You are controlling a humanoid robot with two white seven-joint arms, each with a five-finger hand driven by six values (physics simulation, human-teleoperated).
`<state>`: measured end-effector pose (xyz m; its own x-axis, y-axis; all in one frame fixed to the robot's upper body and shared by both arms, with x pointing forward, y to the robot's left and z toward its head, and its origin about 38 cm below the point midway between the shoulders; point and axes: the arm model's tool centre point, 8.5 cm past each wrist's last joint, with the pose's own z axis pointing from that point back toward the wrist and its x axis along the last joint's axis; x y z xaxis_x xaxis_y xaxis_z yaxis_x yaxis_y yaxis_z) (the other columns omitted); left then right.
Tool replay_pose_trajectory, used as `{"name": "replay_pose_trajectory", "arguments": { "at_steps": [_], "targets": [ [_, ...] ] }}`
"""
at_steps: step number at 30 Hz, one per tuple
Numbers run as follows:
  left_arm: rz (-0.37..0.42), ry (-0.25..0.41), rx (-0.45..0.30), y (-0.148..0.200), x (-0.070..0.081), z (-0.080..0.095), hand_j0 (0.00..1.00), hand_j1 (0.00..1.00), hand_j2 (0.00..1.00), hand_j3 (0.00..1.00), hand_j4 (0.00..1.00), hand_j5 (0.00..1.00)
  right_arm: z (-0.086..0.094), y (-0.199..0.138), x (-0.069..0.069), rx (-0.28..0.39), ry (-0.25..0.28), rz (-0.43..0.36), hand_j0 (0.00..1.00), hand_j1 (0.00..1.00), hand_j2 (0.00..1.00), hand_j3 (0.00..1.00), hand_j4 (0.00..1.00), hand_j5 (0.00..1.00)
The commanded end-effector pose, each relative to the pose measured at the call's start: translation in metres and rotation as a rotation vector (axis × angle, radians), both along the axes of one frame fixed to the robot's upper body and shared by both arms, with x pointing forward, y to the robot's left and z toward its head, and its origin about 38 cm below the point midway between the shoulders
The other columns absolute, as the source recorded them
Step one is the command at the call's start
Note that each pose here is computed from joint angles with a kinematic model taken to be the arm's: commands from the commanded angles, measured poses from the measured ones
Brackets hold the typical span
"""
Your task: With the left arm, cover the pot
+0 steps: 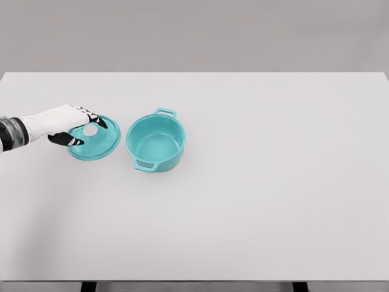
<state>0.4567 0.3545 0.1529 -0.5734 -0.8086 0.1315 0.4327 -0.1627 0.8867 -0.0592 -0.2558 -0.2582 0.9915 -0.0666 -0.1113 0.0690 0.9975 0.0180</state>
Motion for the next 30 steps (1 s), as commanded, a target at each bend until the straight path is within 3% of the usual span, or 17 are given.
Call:
{"name": "replay_pose_trajectory", "arguments": {
  "at_steps": [1, 24, 30],
  "targets": [
    [0.004, 0.001, -0.006, 0.0006, 0.0001, 0.0002, 0.70, 0.70, 0.70, 0.70, 0.70, 0.70, 0.0000, 0.0001, -0.0001, 0.000, 0.000, 0.000, 1.00, 1.00, 1.00, 1.00, 1.00, 1.00],
    [0.010, 0.013, -0.005, -0.0019, 0.0032, -0.0054, 0.67, 0.67, 0.67, 0.67, 0.67, 0.67, 0.0000, 0.0001, -0.0001, 0.000, 0.000, 0.000, 1.00, 1.00, 1.00, 1.00, 1.00, 1.00],
    [0.010, 0.015, -0.005, -0.0019, 0.0031, -0.0061, 0.60, 0.60, 0.60, 0.60, 0.60, 0.60, 0.0000, 0.0001, -0.0001, 0.000, 0.000, 0.000, 1.00, 1.00, 1.00, 1.00, 1.00, 1.00]
  ]
}}
